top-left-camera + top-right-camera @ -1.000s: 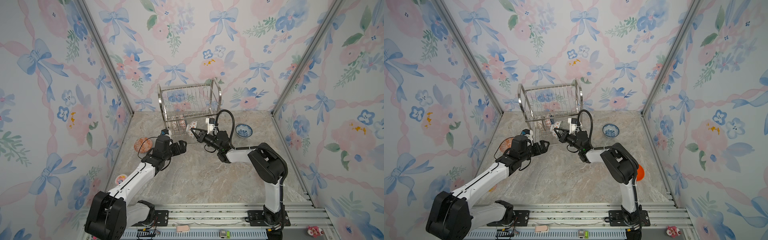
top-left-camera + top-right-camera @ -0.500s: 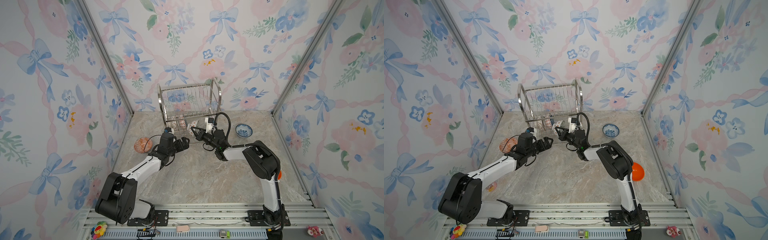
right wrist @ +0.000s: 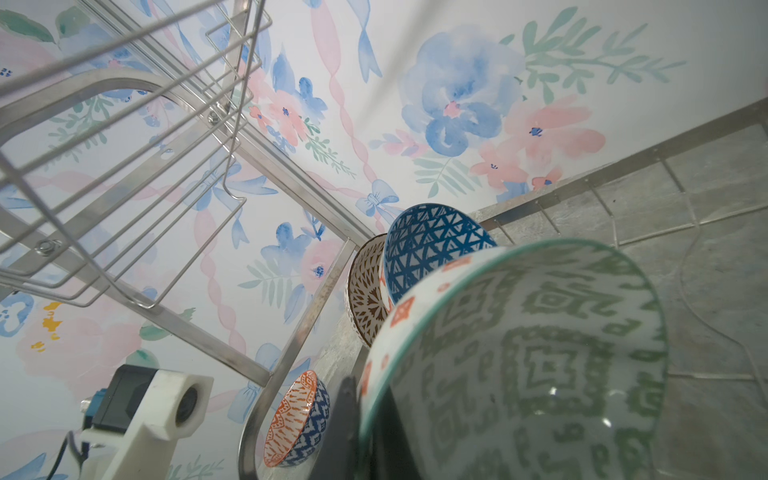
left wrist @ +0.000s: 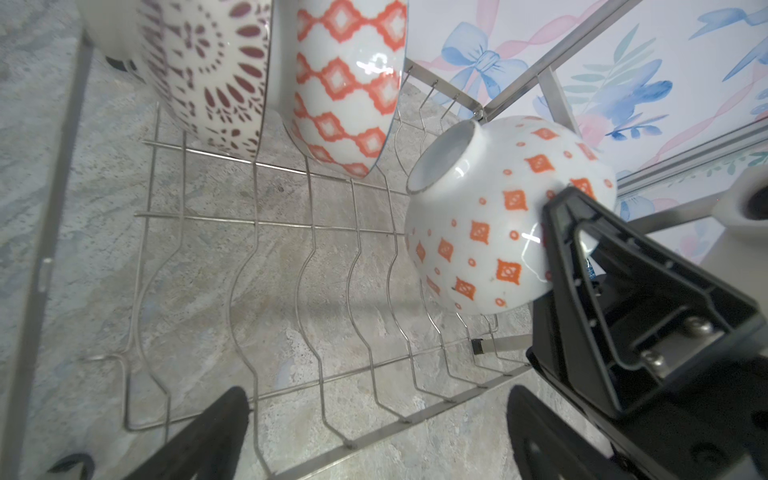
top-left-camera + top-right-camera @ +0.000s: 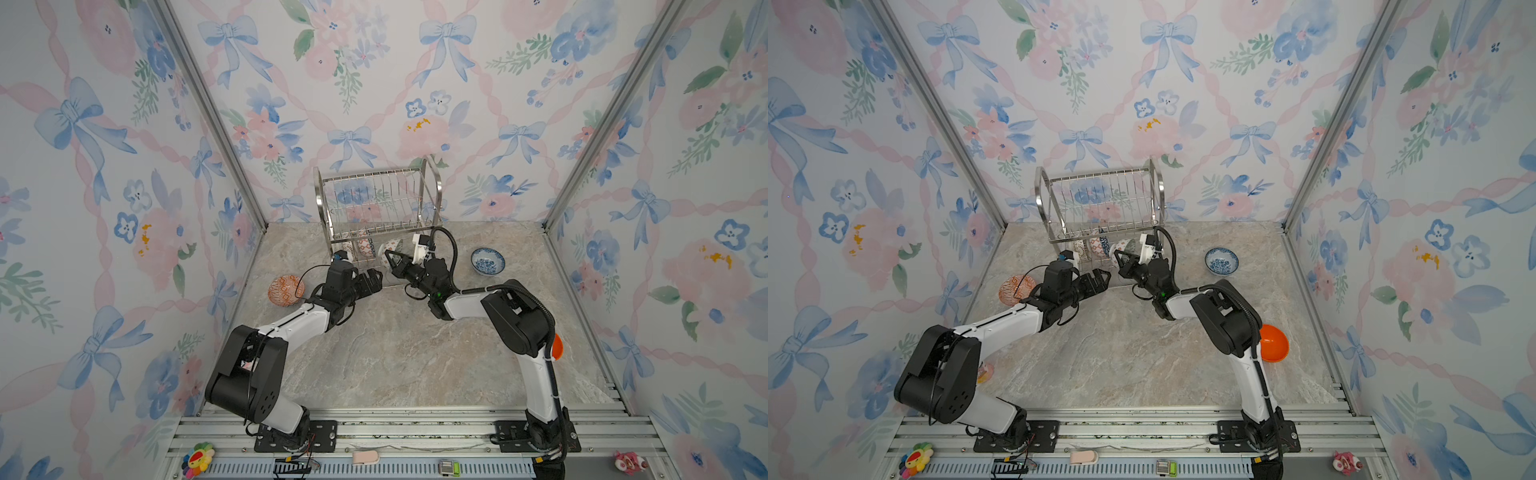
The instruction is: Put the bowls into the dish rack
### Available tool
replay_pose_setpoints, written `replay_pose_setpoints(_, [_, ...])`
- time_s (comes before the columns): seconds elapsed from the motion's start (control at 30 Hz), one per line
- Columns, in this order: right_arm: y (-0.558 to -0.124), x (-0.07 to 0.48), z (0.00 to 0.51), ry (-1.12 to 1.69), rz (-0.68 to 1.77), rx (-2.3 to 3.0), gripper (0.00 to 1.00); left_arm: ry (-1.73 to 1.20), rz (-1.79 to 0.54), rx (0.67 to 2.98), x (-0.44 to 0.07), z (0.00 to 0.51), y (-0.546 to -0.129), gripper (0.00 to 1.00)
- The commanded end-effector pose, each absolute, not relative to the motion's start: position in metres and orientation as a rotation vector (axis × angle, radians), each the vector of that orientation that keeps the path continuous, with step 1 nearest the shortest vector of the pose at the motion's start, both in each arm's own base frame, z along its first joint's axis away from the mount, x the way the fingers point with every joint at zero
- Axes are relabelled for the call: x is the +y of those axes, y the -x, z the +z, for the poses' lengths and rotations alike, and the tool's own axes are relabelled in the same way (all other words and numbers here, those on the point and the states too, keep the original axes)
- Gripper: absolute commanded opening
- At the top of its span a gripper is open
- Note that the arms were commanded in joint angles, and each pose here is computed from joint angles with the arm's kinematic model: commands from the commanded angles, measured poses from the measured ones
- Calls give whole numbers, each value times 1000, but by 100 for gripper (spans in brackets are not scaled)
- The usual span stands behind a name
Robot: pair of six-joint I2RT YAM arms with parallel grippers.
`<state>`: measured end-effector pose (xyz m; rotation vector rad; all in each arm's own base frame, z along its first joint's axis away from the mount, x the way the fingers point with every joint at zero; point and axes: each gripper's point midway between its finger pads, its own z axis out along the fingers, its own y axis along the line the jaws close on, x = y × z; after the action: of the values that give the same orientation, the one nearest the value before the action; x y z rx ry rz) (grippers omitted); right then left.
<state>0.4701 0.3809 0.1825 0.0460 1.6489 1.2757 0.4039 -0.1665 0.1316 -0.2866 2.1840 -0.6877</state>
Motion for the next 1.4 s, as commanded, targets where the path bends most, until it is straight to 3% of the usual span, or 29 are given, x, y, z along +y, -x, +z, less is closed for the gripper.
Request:
replay_pose_setpoints(0.0, [-484,377,204,-91,1265,1574,0,307,-634,2199,-154,120,-403,98])
replay_pose_setpoints(0.77, [-509,405,189,-248,1227,1565,0,326,-586,2258,-134,104,-397,98])
replay_pose_setpoints(1.37, [-516,391,169,-86,1324,1475,0,316,-585,2269,-133,103,-397,98])
